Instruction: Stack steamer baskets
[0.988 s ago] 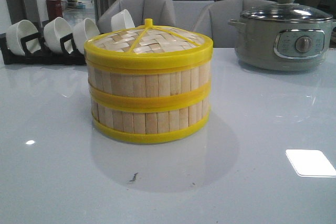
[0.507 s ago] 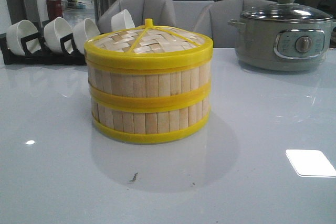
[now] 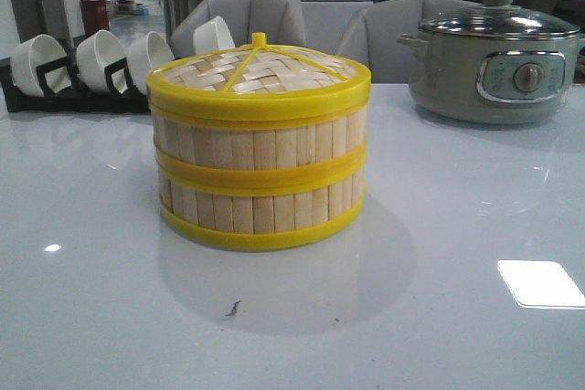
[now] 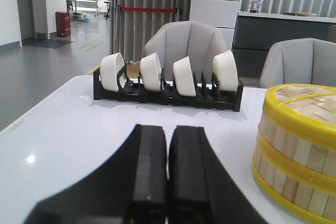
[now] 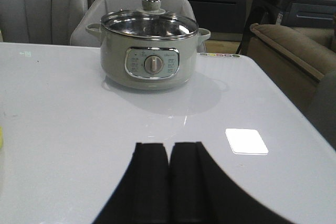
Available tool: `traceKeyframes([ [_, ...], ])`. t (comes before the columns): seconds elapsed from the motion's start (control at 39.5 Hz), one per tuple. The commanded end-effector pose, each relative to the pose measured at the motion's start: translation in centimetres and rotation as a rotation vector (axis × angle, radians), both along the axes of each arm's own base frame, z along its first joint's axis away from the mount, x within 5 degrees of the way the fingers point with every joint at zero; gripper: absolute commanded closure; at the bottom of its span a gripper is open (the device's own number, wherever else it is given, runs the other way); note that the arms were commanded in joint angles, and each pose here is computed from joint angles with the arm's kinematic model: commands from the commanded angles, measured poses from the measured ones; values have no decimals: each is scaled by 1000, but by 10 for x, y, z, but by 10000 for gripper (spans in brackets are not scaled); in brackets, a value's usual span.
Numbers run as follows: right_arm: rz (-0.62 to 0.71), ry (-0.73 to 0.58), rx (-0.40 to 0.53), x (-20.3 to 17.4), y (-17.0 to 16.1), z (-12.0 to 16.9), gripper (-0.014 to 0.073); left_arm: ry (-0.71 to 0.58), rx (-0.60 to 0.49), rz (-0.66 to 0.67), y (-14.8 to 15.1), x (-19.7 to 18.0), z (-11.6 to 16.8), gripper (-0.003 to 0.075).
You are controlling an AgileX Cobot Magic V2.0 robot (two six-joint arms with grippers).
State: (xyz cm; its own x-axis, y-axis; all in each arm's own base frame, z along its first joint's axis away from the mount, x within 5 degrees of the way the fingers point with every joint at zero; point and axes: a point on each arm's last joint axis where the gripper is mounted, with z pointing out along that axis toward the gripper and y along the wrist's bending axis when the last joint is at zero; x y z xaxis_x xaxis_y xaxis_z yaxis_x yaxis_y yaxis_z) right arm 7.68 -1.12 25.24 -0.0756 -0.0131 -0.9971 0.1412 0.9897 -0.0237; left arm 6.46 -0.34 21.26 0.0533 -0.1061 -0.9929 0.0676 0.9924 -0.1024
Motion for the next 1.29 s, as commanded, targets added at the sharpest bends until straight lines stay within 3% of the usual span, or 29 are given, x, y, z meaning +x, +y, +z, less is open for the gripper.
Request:
traceKeyframes([
  [0.0, -3, -104, -30, 0, 0, 17, 528, -118, -13, 18, 2, -5, 8, 635],
  [0.23, -3, -104, -30, 0, 0, 17, 528, -156, 39, 8, 1, -11, 9, 635],
  [0.89, -3, -102, -30, 1, 0, 17, 529, -125, 42, 2, 1, -11, 7, 635],
  [1.27, -3, -102, -30, 1, 0, 17, 529, -143, 126, -13, -2, -11, 8, 635],
])
